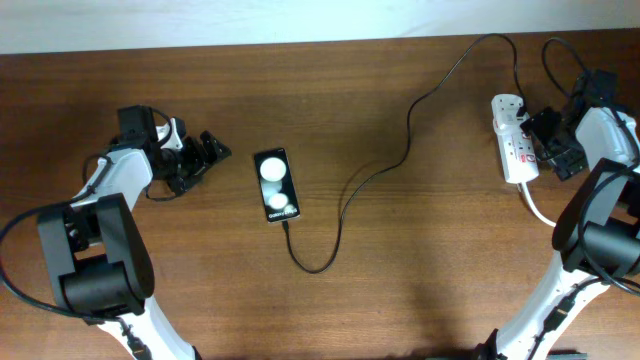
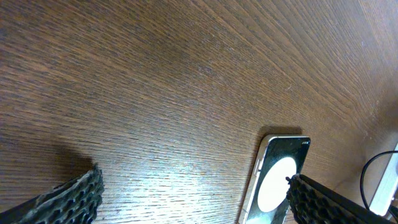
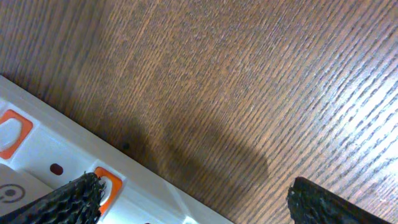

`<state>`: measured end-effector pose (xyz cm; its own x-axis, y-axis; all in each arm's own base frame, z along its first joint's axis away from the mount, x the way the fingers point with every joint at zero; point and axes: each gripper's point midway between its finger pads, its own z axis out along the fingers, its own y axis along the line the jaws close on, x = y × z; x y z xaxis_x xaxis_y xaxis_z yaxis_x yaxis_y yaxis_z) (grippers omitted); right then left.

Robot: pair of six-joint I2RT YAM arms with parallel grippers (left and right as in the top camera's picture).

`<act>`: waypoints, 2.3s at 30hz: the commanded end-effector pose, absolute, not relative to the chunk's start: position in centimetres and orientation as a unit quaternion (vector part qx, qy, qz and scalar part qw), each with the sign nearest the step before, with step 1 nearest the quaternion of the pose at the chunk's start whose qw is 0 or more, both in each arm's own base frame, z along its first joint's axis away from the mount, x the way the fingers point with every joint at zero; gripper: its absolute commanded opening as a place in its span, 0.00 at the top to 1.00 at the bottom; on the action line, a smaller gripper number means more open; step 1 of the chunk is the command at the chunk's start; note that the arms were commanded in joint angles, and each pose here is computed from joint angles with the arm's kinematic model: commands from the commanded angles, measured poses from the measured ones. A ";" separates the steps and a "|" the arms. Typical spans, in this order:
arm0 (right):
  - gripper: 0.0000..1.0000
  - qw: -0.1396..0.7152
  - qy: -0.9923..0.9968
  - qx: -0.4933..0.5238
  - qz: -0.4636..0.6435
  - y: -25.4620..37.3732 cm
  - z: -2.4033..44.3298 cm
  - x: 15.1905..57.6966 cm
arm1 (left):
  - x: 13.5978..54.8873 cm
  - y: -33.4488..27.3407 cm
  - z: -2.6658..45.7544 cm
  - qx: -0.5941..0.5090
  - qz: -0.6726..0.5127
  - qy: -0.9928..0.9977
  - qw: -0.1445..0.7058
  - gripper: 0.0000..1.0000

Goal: Plug charger to phone and switch on socket

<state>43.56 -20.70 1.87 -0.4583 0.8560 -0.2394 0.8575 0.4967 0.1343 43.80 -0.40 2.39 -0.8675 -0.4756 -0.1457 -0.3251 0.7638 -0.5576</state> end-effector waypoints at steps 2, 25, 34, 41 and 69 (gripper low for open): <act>0.01 0.078 0.886 0.456 0.031 -17.0 -0.8 42.3 | 42.6 0.4 0.1 -0.229 -0.242 0.935 0.117 0.01; 0.01 0.005 0.922 0.386 0.021 -18.4 0.2 38.6 | 42.6 0.4 0.1 -0.229 -0.242 0.935 0.117 0.01; 0.01 0.005 0.933 0.359 0.020 -19.7 0.7 37.9 | 42.6 0.4 0.1 -0.230 -0.242 0.935 0.117 0.01; 0.01 0.005 0.933 0.359 0.020 -19.7 0.7 37.9 | 42.6 0.4 0.1 -0.229 -0.242 0.935 0.117 0.01; 0.01 0.005 0.933 0.359 0.020 -19.7 0.7 37.9 | 42.6 0.4 0.1 -0.229 -0.242 0.935 0.117 0.01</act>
